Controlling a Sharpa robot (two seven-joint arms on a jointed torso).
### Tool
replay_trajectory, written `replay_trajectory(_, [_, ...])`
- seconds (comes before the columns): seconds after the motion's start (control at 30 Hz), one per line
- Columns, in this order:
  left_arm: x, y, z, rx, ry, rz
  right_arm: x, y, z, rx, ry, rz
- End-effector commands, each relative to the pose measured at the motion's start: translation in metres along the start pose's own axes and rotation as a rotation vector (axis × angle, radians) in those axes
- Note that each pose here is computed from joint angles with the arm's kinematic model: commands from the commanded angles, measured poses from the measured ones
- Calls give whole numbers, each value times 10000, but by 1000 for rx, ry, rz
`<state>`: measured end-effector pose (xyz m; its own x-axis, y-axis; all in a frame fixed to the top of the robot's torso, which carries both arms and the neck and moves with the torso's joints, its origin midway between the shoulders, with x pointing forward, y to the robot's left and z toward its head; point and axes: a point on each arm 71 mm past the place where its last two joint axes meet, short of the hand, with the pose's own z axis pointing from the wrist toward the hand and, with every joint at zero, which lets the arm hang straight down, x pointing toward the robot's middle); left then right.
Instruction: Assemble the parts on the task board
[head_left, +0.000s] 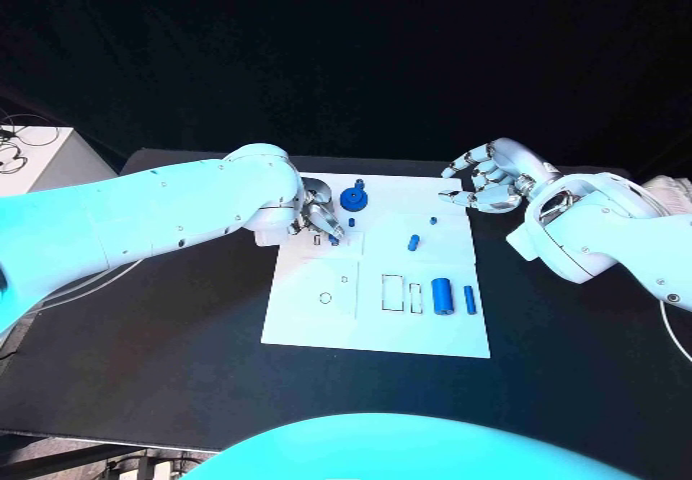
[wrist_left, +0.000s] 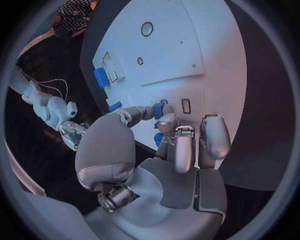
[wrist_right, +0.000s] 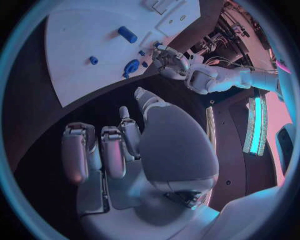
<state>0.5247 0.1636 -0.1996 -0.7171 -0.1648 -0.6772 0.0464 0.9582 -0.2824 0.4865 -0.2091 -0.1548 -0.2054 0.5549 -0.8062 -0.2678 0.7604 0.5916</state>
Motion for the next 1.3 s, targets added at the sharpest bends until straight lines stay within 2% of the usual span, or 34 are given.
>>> replay_trajectory(0.03, [-12,-16,6,0,-7,-6,9,4,2,-3,9,-3])
replay_trajectory(0.57, [14,-19,18,-6,24,18,9,-9,-1,0,11,-4])
replay_trajectory(0.97, [4,7,21,-7,-18,-11,2,-22,-9,5,10,-4])
replay_trajectory(1.3, [48,36,40,-15,-26,-15,2,-24,-8,5,10,-4])
